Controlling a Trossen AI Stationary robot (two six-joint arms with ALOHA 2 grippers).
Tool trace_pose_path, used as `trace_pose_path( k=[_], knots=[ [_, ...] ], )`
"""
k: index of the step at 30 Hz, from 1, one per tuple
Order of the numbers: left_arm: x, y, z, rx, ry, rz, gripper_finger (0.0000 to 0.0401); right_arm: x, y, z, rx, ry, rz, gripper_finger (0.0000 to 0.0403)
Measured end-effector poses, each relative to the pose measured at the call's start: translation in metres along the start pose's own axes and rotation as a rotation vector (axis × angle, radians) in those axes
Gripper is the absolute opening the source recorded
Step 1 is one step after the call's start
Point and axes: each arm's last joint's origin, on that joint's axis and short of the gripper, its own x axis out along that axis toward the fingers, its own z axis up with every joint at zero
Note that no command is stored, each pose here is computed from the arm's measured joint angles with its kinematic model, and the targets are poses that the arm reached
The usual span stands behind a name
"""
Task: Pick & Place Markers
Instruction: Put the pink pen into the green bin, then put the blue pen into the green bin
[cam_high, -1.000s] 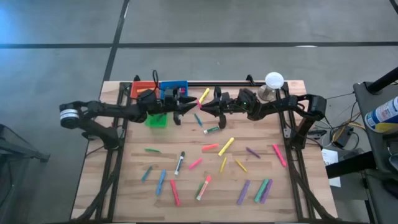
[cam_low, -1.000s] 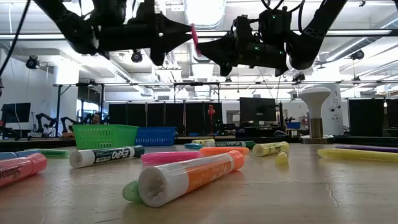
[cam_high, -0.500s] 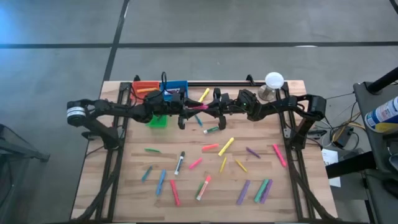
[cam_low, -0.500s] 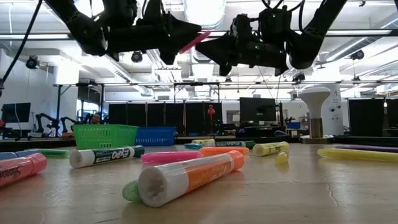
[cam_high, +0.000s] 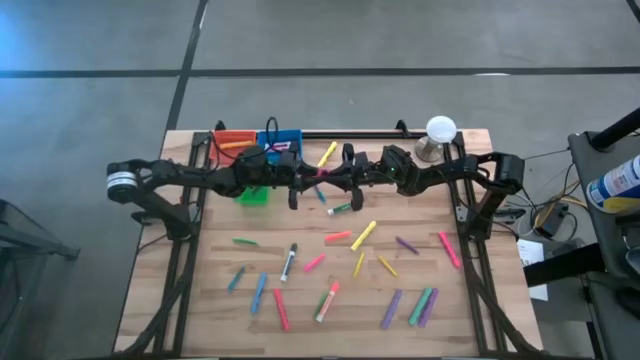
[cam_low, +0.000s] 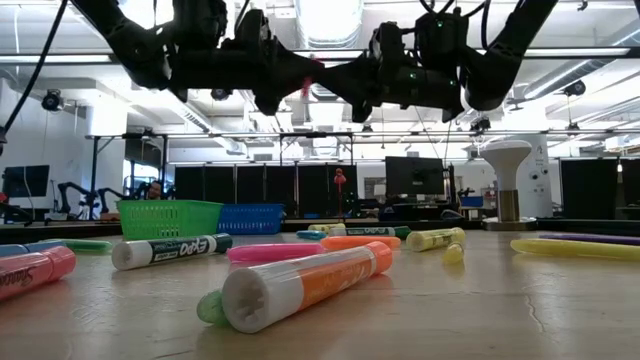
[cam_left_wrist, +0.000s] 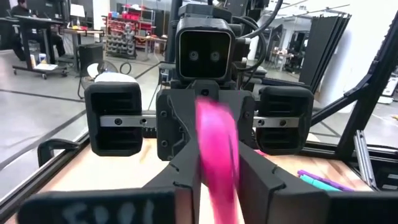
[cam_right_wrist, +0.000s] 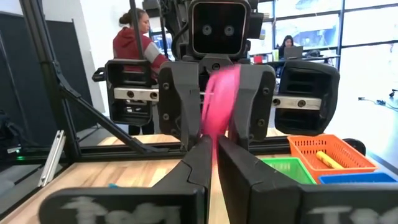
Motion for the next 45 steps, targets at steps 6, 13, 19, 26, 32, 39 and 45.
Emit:
trace_pose_path(
  k=[6, 13, 19, 26, 32, 39, 45],
  knots=[
    [-0.002, 0.000, 0.002, -0.005, -0.002, 0.011, 0.0047, 0.000, 0.000, 0.000, 0.008, 0.003, -0.001, 0.0023],
    [-0.011, -0.002, 0.007, -0.015, 0.074, 0.048, 0.0041, 0.001, -0.001, -0.006, 0.021, 0.060, -0.017, 0.0020],
    [-0.021, -0.004, 0.002, -0.020, 0.158, 0.080, 0.0034, -0.004, -0.006, -0.022, -0.029, 0.234, -0.143, 0.0032],
    [-0.037, -0.001, -0.023, -0.038, 0.096, 0.164, 0.0002, -0.017, -0.010, -0.046, 0.001, 0.558, -0.280, 0.0099],
    [-0.048, 0.003, -0.035, -0.082, 0.071, 0.199, 0.0001, -0.018, -0.011, -0.056, 0.046, 0.745, -0.278, 0.0146],
    [-0.046, 0.005, -0.045, -0.089, 0.124, 0.213, 0.0045, -0.009, -0.015, -0.056, 0.021, 0.876, -0.245, 0.0172],
    [-0.045, 0.005, -0.047, -0.070, 0.144, 0.208, 0.0094, 0.010, -0.025, -0.061, 0.030, 0.940, -0.235, 0.0171]
  ],
)
